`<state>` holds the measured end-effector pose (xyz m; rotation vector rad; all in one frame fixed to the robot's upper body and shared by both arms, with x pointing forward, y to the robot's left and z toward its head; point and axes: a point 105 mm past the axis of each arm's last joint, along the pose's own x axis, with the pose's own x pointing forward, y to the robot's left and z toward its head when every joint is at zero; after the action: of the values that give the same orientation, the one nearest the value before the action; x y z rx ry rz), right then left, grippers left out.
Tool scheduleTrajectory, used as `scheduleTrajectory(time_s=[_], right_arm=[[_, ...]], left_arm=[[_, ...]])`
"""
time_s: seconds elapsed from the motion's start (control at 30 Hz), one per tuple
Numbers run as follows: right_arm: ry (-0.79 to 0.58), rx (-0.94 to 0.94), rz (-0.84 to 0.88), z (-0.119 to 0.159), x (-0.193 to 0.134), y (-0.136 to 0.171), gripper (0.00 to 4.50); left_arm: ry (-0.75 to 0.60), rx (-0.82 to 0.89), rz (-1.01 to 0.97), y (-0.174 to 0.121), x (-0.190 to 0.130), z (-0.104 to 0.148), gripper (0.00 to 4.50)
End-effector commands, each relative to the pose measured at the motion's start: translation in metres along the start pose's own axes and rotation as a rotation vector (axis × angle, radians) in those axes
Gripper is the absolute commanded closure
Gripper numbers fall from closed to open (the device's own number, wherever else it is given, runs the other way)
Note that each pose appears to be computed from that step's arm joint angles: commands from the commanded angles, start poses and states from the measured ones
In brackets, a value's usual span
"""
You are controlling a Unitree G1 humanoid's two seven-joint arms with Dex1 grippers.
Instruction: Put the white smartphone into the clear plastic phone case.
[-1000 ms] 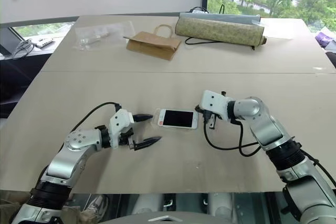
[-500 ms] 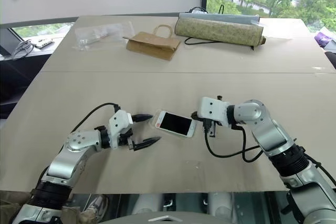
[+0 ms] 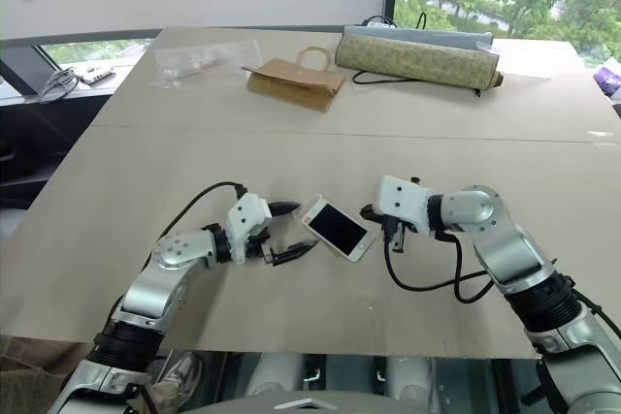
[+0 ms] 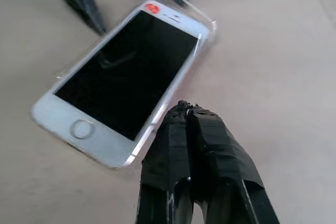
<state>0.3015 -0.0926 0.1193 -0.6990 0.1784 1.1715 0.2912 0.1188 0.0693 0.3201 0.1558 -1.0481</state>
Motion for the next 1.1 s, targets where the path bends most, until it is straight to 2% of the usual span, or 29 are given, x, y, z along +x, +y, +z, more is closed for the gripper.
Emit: scheduleTrajectory(time_s=[0.03,0.13,0.23,0.37,0.47,0.67,1.1], right_arm=[[-0.033,0.003,-0.092,0.016,-0.024,-0.017,4.47],[-0.059,0.057,-0.044,0.025,-0.037,-0.007,4.47],[-0.139,0.123,0.074,0.047,-0.042,0.020,4.47],[-0.154,0.114,0.187,0.056,-0.030,0.050,4.47],[-0.139,0.091,0.225,0.056,-0.013,0.060,4.47],[-0.059,-0.002,0.285,0.048,0.008,0.066,4.47],[0.137,-0.138,0.340,0.028,0.009,0.067,4.47]], left_arm=[[-0.003,-0.010,-0.006,-0.008,0.013,0.005,0.00],[-0.023,-0.021,-0.013,-0.015,0.018,0.011,0.00],[-0.053,-0.048,-0.013,-0.014,0.009,0.019,0.00],[-0.104,-0.156,-0.069,-0.010,-0.016,0.028,0.00],[-0.072,-0.202,-0.123,-0.002,-0.037,0.028,0.00],[0.055,-0.103,-0.105,0.026,-0.055,0.020,0.00],[0.079,-0.050,-0.086,0.035,-0.052,0.021,0.00]])
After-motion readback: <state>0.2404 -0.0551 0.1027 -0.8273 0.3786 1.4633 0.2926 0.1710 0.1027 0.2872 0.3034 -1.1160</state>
